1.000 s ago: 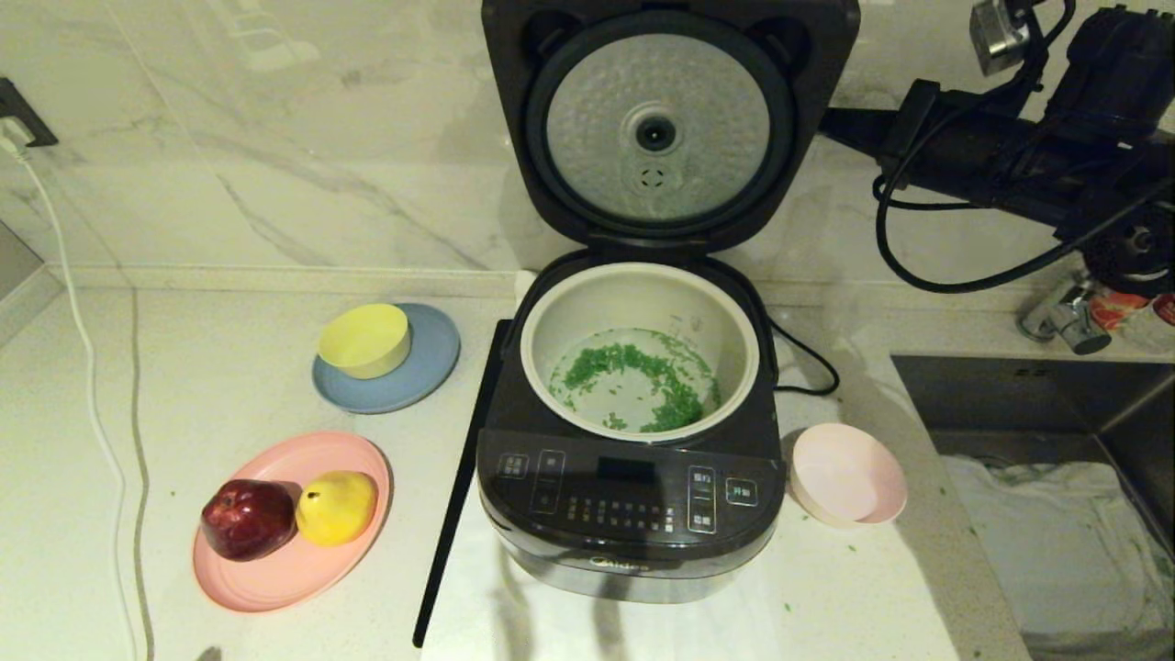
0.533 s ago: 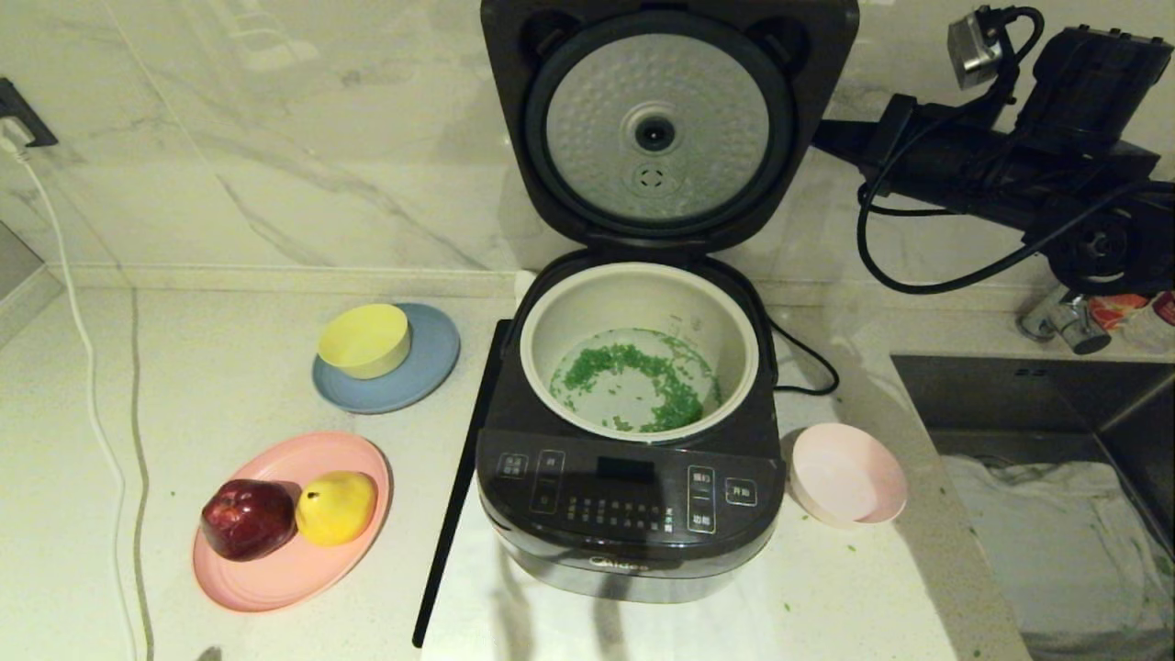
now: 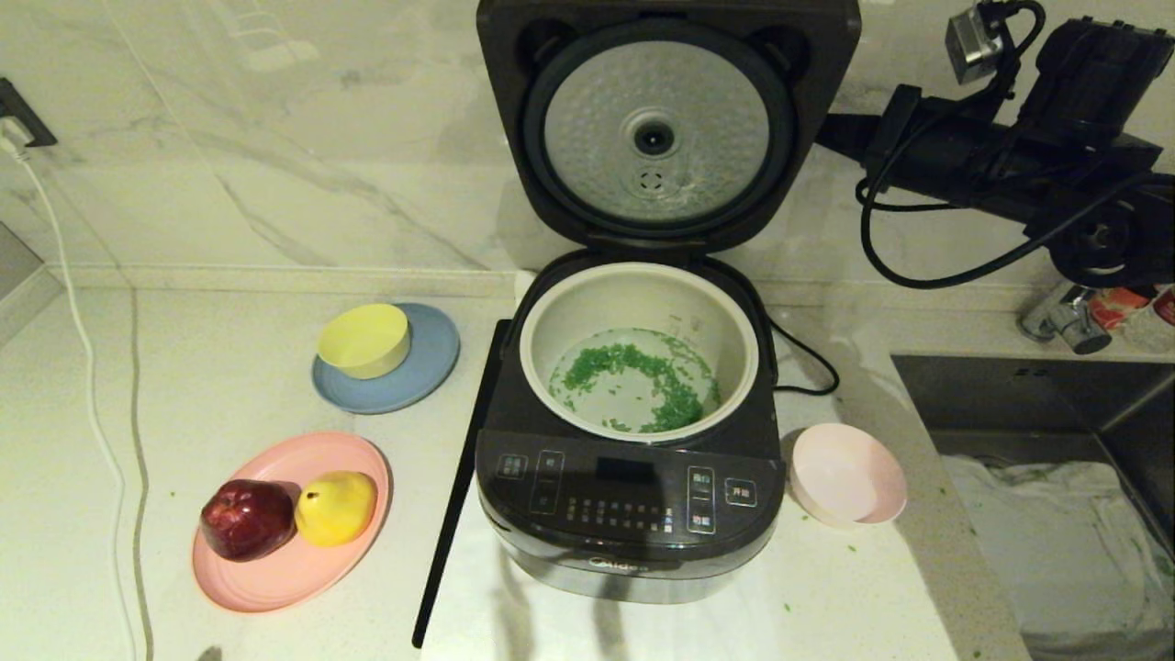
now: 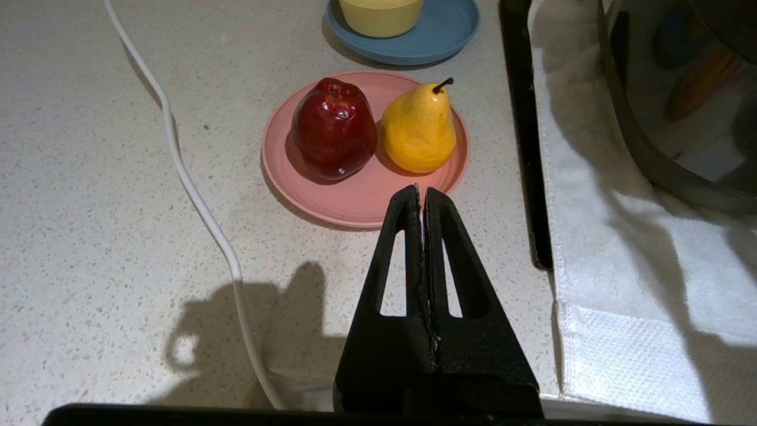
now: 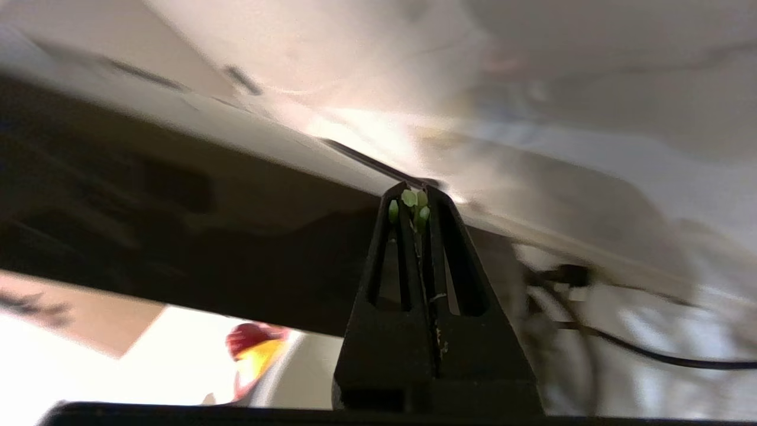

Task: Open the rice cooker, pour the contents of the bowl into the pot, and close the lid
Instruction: Close the rice cooker

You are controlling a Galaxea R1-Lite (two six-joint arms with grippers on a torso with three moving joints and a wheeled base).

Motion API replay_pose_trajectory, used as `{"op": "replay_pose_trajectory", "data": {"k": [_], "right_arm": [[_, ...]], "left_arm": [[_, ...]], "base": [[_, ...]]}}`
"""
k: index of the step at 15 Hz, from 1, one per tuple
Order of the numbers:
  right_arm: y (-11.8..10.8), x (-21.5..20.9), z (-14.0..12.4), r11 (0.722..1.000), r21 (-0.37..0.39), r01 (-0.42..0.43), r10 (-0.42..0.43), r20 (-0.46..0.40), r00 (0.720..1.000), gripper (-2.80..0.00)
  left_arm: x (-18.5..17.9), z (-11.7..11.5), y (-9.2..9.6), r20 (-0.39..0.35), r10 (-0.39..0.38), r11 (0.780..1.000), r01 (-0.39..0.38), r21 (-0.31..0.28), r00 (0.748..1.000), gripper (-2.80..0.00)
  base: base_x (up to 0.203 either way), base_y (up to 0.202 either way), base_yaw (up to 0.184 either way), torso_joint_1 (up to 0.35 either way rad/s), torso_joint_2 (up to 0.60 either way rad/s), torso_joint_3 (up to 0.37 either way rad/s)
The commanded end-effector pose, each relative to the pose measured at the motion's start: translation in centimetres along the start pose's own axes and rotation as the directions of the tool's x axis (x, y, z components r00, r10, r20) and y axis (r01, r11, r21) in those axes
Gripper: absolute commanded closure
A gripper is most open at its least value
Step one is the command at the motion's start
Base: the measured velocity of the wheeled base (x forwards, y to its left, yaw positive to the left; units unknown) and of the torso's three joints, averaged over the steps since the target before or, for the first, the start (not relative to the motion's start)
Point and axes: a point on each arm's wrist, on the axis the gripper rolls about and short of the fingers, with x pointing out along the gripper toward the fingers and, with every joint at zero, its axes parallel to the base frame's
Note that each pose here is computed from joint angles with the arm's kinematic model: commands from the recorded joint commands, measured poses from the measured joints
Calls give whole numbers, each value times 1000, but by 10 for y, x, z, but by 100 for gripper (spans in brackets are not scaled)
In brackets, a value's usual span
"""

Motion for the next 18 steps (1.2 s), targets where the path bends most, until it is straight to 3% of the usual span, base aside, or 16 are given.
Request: {"op": "replay_pose_trajectory", "data": {"k": [1,4,10,18], "right_arm": [[14,-6,10,999,7,-51,51,-1,999,0],[22,-10,14,996,4,-85,85,-16,996,0],[39,-29,2,988,85,-130,138,-96,986,0],[77,-44,-31,961,260,-97,164,-253,953,0]], "left_arm": [[1,-2,0,-9,0,1000,0,-1,1000,0],[1,-3,0,-10,0,1000,0,-1,1000,0],[1,-2,0,-9,1,1000,-1,-1,1000,0],[1,-3,0,-10,1,1000,-1,0,1000,0]], "base": [[0,0,0,0,0,0],[0,0,0,0,0,0],[0,0,0,0,0,0],[0,0,0,0,0,0]]}}
